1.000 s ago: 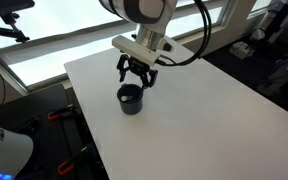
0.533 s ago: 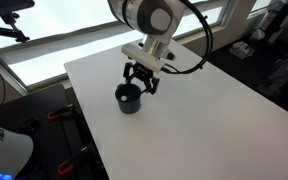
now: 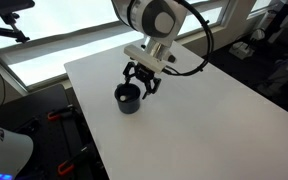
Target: Remove the marker from the mug
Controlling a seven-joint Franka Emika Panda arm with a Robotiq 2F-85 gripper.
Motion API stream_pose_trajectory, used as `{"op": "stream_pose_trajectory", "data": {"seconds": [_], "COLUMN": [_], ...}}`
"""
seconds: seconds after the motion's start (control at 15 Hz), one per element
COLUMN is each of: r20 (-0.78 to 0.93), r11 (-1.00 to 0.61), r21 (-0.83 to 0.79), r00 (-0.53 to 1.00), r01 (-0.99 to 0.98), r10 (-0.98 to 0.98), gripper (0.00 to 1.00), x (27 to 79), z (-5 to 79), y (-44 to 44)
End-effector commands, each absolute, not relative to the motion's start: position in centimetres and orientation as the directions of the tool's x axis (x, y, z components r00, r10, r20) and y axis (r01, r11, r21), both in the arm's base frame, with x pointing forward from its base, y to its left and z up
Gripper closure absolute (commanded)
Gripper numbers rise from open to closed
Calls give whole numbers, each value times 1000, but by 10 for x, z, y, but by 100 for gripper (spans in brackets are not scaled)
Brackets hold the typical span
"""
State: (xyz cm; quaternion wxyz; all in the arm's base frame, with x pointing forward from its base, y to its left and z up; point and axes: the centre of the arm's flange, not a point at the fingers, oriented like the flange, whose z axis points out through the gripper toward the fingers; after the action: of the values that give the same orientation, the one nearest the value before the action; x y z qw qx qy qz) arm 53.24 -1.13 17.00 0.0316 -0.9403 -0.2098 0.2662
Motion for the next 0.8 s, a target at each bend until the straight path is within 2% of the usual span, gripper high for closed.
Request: {"op": "stream_pose_trajectory", "data": {"seconds": [0.0,0.33,0.73], "r20": [-501,-482,-471], "r11": [-933,-950,-962], "r21": [-134,-90,-55], "r00": [789,822,842], "r01": [335,298,268], "r10": [355,303,262], "gripper": [0,0,0], "x": [530,518,488], "z": [201,223,209], "y": [1,18,28]}}
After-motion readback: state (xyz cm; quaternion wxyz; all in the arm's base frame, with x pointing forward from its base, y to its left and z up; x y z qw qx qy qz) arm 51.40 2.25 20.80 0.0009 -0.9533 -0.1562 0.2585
